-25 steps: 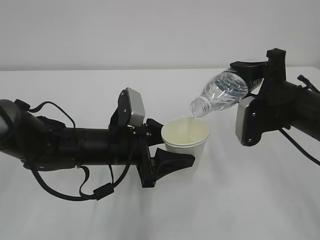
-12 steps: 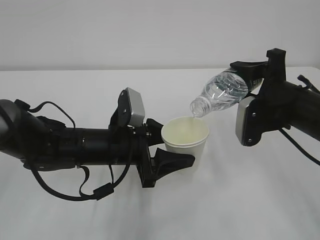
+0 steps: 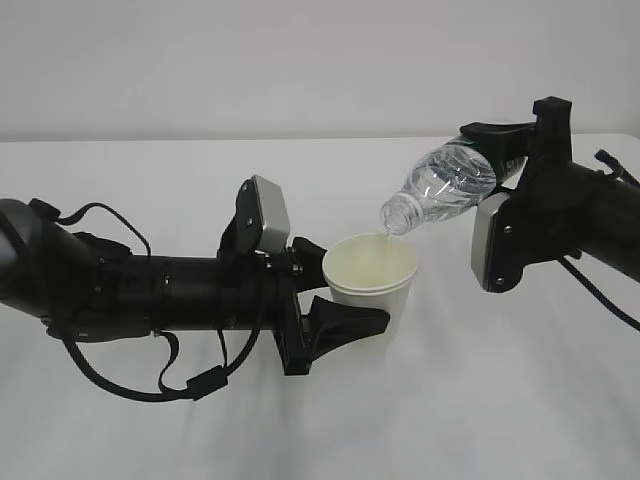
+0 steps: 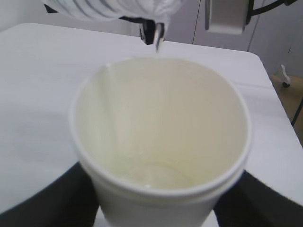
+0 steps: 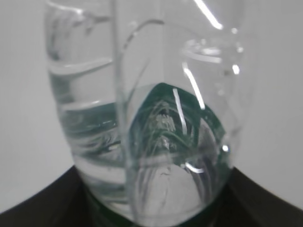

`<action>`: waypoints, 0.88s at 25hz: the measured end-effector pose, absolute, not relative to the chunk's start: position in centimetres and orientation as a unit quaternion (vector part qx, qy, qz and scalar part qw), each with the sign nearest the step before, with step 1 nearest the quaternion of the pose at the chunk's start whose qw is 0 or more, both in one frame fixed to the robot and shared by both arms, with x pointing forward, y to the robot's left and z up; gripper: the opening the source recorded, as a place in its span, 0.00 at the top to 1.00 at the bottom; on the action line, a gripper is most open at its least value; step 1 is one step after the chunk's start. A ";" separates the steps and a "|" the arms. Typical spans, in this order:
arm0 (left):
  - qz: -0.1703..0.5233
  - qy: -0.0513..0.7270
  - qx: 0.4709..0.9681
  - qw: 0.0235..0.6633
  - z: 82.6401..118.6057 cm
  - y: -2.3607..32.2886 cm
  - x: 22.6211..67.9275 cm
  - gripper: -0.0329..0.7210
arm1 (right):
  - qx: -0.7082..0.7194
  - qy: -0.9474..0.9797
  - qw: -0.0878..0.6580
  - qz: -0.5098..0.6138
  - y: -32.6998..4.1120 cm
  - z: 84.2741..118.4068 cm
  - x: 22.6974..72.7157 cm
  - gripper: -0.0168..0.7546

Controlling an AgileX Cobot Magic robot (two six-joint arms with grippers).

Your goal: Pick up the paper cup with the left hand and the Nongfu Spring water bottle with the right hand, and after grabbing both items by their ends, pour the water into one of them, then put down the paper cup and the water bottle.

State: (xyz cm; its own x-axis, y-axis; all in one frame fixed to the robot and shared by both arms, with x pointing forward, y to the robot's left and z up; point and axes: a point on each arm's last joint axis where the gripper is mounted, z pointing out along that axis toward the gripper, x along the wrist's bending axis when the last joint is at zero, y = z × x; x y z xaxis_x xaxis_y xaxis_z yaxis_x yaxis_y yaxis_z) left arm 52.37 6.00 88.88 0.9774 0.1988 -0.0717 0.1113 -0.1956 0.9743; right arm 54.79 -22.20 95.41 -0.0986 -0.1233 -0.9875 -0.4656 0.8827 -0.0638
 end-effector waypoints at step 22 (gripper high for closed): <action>0.038 0.104 0.778 0.618 88.7 6.0 52.4 0.31 | -0.206 0.728 0.641 0.131 -22.2 95.4 54.8 0.40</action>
State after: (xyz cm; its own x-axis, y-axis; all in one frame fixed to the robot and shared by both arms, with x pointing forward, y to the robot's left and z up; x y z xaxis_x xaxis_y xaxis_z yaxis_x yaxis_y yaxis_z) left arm 52.44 6.05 88.70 0.9756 0.2083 -0.0696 0.1149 -0.2141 0.9700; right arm 54.78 -22.19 95.41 -0.0943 -0.1319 -0.9868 -0.4677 0.8809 -0.0730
